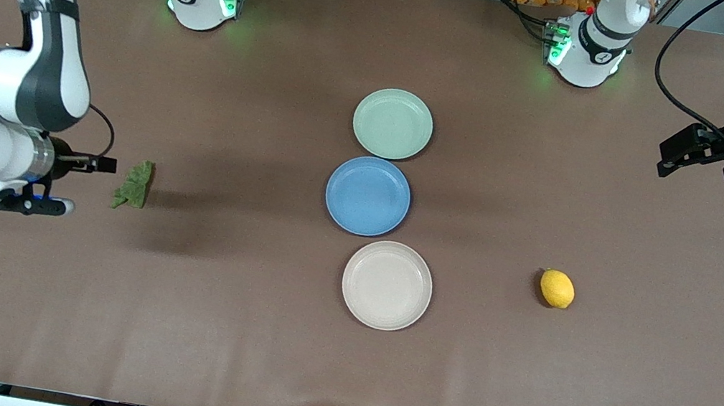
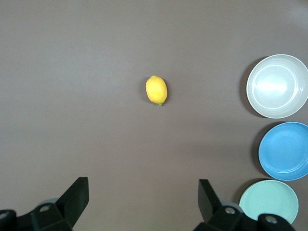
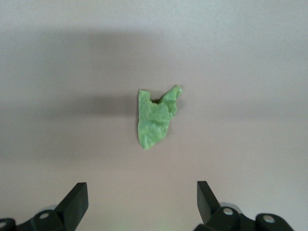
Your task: Pick lemon and lettuce from plates
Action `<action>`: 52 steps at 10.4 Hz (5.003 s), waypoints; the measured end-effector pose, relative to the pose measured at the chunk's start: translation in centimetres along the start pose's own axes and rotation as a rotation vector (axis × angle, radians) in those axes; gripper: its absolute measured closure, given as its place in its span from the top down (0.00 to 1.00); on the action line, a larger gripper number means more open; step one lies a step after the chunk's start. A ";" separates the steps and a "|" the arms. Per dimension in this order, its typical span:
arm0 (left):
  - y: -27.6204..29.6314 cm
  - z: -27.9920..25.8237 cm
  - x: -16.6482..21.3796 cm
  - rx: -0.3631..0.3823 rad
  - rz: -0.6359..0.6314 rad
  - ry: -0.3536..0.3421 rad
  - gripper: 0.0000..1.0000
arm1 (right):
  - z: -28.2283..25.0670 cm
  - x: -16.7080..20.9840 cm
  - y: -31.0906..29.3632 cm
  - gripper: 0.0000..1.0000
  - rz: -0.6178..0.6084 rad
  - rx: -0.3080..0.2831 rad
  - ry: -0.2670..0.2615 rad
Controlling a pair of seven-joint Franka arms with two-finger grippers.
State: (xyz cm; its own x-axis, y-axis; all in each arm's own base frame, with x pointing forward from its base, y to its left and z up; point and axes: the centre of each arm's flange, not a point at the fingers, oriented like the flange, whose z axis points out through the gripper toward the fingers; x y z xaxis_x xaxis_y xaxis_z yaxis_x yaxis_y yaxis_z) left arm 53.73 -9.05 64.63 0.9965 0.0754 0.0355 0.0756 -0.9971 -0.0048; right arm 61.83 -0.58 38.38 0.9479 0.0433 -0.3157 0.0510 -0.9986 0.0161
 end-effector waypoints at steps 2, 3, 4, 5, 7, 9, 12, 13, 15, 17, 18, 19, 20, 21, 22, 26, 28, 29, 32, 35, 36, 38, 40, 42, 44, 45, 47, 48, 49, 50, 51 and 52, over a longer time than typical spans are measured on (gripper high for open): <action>-0.2 -0.2 0.0 0.001 0.072 -0.003 1.00 | -2.5 -1.9 0.0 1.00 0.006 0.007 -0.002; -0.3 -0.1 -0.1 0.003 0.092 -0.014 1.00 | -3.8 -2.9 0.2 1.00 0.010 0.011 0.007; -0.4 -0.1 -0.2 0.004 0.101 -0.017 1.00 | -5.0 -3.7 0.5 1.00 0.016 0.014 0.021; -0.4 -0.1 -0.2 0.004 0.108 -0.019 1.00 | -6.3 -4.7 0.8 1.00 0.021 0.018 0.033; -0.3 -0.1 -0.2 0.004 0.113 -0.022 1.00 | -8.8 -6.9 1.0 1.00 0.024 0.025 0.039; 0.1 -0.1 -0.4 0.005 0.120 -0.023 1.00 | -11.6 -8.7 1.1 1.00 0.031 0.029 0.038; 0.2 -0.2 -0.4 0.005 0.122 -0.022 1.00 | -15.5 -10.0 1.9 1.00 0.048 0.029 0.077; 0.2 -0.2 -0.4 0.005 0.122 -0.022 1.00 | -16.6 -10.4 2.0 1.00 0.050 0.028 0.095; 0.1 -0.2 -0.4 0.005 0.122 -0.022 1.00 | -18.8 -10.9 2.0 1.00 0.050 0.025 0.140; 0.1 -0.2 -0.4 0.005 0.120 -0.022 1.00 | -20.4 -11.3 2.0 1.00 0.049 0.022 0.174; 0.1 -0.3 -0.4 0.005 0.120 -0.022 1.00 | -20.8 -11.4 2.0 1.00 0.049 0.021 0.185; 0.0 -0.3 -0.4 0.005 0.119 -0.022 1.00 | -21.1 -11.5 2.0 1.00 0.049 0.021 0.191; 0.0 -0.3 -0.4 0.005 0.119 -0.022 1.00 | -21.2 -11.6 2.0 1.00 0.049 0.020 0.194; 0.0 -0.3 -0.4 0.005 0.119 -0.022 1.00 | -21.3 -11.6 2.0 1.00 0.049 0.020 0.195; 0.0 -0.3 -0.4 0.005 0.119 -0.022 1.00 | -21.5 -11.6 2.0 1.00 0.050 0.020 0.199; 0.0 -0.3 -0.4 0.005 0.118 -0.022 1.00 | -21.8 -11.8 2.6 1.00 0.062 0.021 0.208; 0.0 -0.3 -0.4 0.005 0.118 -0.022 1.00 | -21.8 -11.8 2.6 1.00 0.062 0.020 0.209; 0.0 -0.3 -0.4 0.005 0.118 -0.022 1.00 | -21.8 -11.8 2.6 1.00 0.062 0.020 0.209; -0.1 -0.3 -0.4 0.005 0.118 -0.022 1.00 | -21.8 -11.7 2.4 1.00 0.058 0.020 0.209; -0.2 -0.2 -0.3 0.005 0.115 -0.022 1.00 | -21.7 -11.7 2.4 1.00 0.057 0.020 0.208; -0.3 -0.2 -0.3 0.005 0.113 -0.022 1.00 | -21.7 -11.7 2.4 1.00 0.057 0.020 0.208; -0.6 -0.2 -0.2 0.005 0.108 -0.026 1.00 | -21.7 -11.7 2.3 1.00 0.057 0.020 0.208; -0.6 0.1 -0.1 0.005 0.108 -0.030 1.00 | -21.7 -11.7 2.3 1.00 0.056 0.020 0.208; -0.8 0.3 0.1 0.005 0.103 -0.034 1.00 | -21.7 -11.7 2.4 1.00 0.058 0.020 0.208; -1.5 0.3 0.2 0.005 0.091 -0.035 1.00 | -21.7 -11.7 2.4 1.00 0.058 0.020 0.208; -1.6 0.4 0.3 0.005 0.089 -0.036 1.00 | -21.7 -11.7 2.4 1.00 0.058 0.020 0.208; -1.6 0.5 0.3 0.005 0.090 -0.038 1.00 | -21.7 -11.7 2.4 1.00 0.058 0.020 0.208; -1.6 0.6 0.4 0.005 0.090 -0.039 1.00 | -21.7 -11.7 2.5 1.00 0.059 0.020 0.207; -1.5 0.6 0.4 0.005 0.090 -0.040 1.00 | -21.7 -11.7 2.5 1.00 0.059 0.020 0.207; -1.5 0.7 0.4 0.005 0.090 -0.041 1.00 | -21.7 -11.7 2.5 1.00 0.060 0.020 0.206; -1.5 0.8 0.4 0.005 0.090 -0.042 1.00 | -21.7 -11.7 2.5 1.00 0.060 0.020 0.206; -1.5 0.8 0.5 0.005 0.090 -0.043 1.00 | -21.7 -11.7 2.5 1.00 0.060 0.020 0.206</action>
State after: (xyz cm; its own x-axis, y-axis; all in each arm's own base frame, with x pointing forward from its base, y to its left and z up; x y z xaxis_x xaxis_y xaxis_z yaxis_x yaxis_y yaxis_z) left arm 54.10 -7.49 63.87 0.9999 -0.0145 -0.0082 -0.0146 -0.9998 -0.0115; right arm 57.68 -2.91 62.70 0.9934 -0.0125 -0.1143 -0.0115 -0.9999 0.0092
